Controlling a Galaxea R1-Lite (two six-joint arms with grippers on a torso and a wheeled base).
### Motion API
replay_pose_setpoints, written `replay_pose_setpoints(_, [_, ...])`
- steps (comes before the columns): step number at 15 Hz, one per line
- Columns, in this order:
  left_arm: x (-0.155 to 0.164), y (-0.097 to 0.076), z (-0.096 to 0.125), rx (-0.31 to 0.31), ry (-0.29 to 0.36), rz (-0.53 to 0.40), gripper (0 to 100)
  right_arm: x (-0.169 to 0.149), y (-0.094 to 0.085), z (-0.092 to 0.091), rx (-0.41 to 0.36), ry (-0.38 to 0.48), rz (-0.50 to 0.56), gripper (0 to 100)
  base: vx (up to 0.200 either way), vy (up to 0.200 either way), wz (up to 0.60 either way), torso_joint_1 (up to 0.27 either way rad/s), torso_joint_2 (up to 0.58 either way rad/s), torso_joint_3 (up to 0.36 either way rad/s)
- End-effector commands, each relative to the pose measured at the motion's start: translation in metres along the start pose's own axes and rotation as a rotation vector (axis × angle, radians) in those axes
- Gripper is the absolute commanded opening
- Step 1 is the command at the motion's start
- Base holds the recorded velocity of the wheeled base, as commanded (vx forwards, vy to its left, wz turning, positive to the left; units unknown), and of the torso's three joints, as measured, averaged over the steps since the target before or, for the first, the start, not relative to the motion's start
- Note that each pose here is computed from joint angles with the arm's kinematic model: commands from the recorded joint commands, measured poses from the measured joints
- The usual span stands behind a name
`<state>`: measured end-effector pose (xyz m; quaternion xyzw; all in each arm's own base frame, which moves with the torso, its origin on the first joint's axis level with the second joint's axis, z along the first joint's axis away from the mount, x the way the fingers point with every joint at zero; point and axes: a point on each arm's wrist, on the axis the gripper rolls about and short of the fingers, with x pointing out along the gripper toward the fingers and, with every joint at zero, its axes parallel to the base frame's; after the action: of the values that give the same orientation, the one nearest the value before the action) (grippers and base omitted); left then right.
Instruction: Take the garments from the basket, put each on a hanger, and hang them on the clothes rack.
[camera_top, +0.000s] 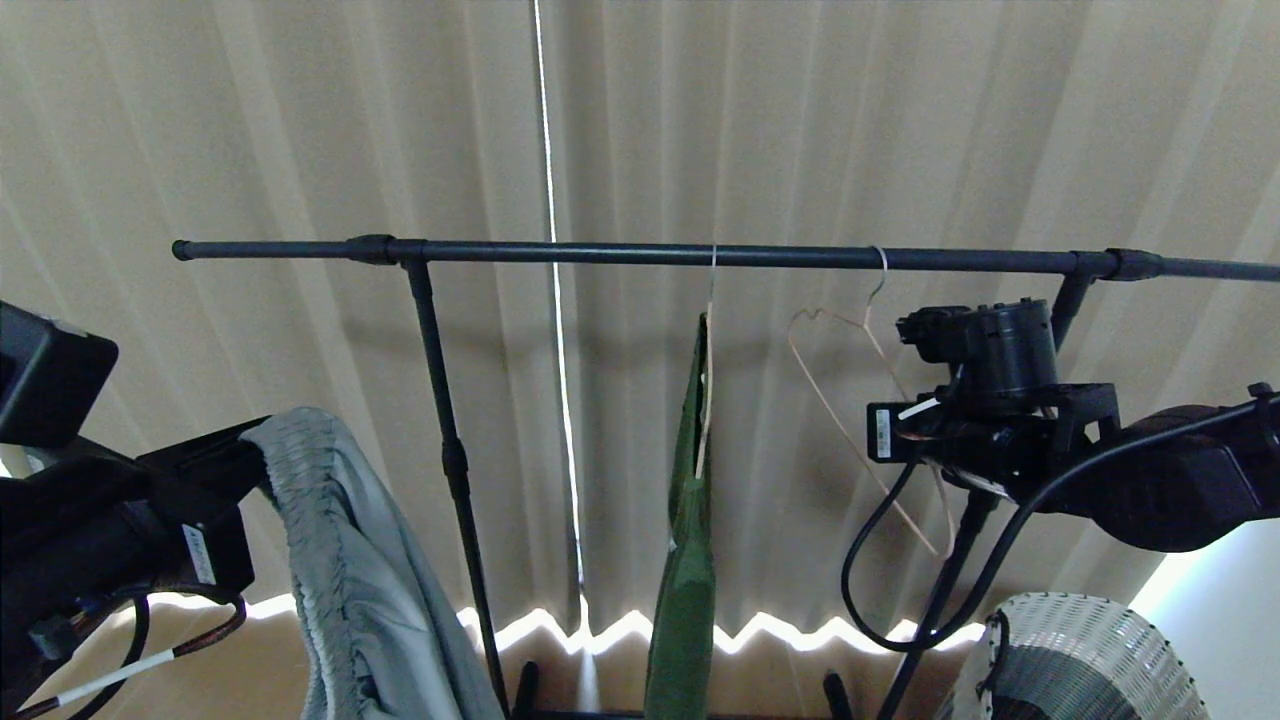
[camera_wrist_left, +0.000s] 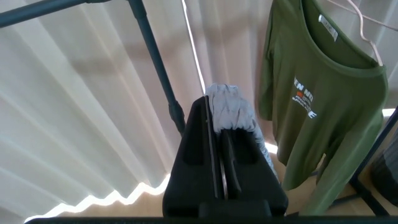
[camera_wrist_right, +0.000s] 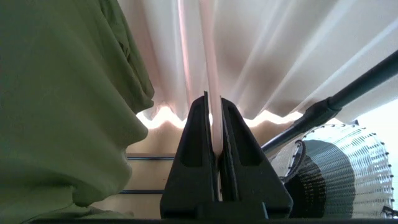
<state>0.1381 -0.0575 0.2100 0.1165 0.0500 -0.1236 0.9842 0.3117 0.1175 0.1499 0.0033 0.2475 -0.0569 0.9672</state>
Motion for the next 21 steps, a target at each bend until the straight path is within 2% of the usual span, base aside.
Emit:
replay_pose_setpoints(1, [0.000, 0.000, 0.000, 0.002, 0.000, -0.002, 0, -0.004, -0.002, 0.002, 0.006, -0.012, 0.002, 0, 0.000, 0.000, 0.00, 0.000, 0.00, 0.000])
replay_pose_setpoints(7, [-0.001, -0.002, -0.003, 0.016, 0.006, -0.011, 0, -0.028, -0.010, 0.018, 0.055, -0.095, 0.020, 0, 0.000, 0.000, 0.00, 0.000, 0.00, 0.000])
replay_pose_setpoints(12, [-0.003, -0.003, -0.004, 0.021, 0.005, -0.019, 0, -0.056, -0.027, 0.004, 0.063, -0.112, 0.034, 0, 0.000, 0.000, 0.00, 0.000, 0.00, 0.000])
replay_pose_setpoints(16, [-0.003, -0.003, -0.004, 0.022, 0.007, -0.013, 0, -0.067, -0.035, -0.006, 0.092, -0.196, 0.052, 0, -0.200, 0.000, 0.00, 0.005, 0.01, 0.005])
replay_pose_setpoints(21, [-0.003, -0.003, -0.003, 0.022, 0.004, -0.011, 0, -0.080, -0.043, -0.011, 0.093, -0.205, 0.053, 0, -0.200, 0.000, 0.00, -0.005, 0.00, 0.000])
